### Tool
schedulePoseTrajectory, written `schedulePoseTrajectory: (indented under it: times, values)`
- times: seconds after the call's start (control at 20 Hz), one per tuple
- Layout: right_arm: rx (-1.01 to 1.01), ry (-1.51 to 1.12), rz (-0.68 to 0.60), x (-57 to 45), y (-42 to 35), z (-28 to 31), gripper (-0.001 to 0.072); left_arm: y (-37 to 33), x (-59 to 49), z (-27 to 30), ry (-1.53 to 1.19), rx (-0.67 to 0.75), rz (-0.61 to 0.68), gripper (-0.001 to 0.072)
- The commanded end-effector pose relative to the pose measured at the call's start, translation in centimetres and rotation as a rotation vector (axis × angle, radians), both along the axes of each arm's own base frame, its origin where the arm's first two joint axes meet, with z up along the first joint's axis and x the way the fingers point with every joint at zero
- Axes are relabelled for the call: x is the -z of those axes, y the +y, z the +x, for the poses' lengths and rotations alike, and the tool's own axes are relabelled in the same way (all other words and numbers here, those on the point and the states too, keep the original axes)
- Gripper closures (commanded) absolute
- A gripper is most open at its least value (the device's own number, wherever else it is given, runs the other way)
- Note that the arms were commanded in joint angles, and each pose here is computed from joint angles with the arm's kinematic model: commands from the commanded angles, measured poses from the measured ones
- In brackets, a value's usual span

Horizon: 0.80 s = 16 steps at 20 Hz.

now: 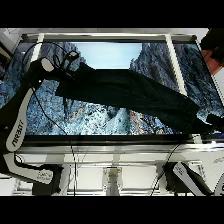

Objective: Fold the clothes and pants, and hang the long-sleeved shirts on hangers.

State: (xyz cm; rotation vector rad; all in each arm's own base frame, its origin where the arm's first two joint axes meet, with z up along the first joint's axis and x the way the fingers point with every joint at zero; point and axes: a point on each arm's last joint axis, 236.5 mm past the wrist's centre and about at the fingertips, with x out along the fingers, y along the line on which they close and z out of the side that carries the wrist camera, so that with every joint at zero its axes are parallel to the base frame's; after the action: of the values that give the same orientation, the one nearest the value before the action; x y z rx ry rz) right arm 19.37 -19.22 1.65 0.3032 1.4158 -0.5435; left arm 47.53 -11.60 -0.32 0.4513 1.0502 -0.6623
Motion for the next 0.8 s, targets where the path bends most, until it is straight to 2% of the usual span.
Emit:
schedulePoseTrajectory:
  times: [0.0,0.05,0.1,0.15,0.3,0.45,0.55,0.75]
  values:
    - [0.005,-0.041,0.001,0.2,-0.3,0.6,0.069,6.8,2.3,-0.6,0.042,0.05,0.322,0.0165]
    - [0.006,-0.056,0.006,0.2,-0.2,0.9,0.0689,8.4,2.6,-1.4,0.082,0.043,0.362,0.0165]
    - [0.006,-0.062,0.01,0.2,-0.1,1.1,0.0689,9.6,2.8,-2.1,0.122,0.007,0.349,0.0165]
    - [0.006,-0.066,0.013,0.2,0.0,1.2,0.069,10.9,2.9,-2.3,0.149,-0.084,0.317,0.0165]
    - [0.007,-0.07,0.019,0.2,0.1,1.3,0.0689,14.3,3.2,-2.3,0.207,-0.387,0.125,0.0163]
    - [0.009,-0.077,0.042,0.2,0.7,1.4,0.0689,17.5,2.8,-1.0,0.178,-0.582,-0.028,0.0153]
    - [0.009,-0.081,0.063,0.3,1.1,1.6,0.069,18.7,2.3,0.2,0.128,-0.642,-0.077,0.0136]
    - [0.013,-0.101,0.082,0.3,1.6,2.0,0.069,17.7,3.9,1.6,0.125,-0.652,-0.142,0.0136]
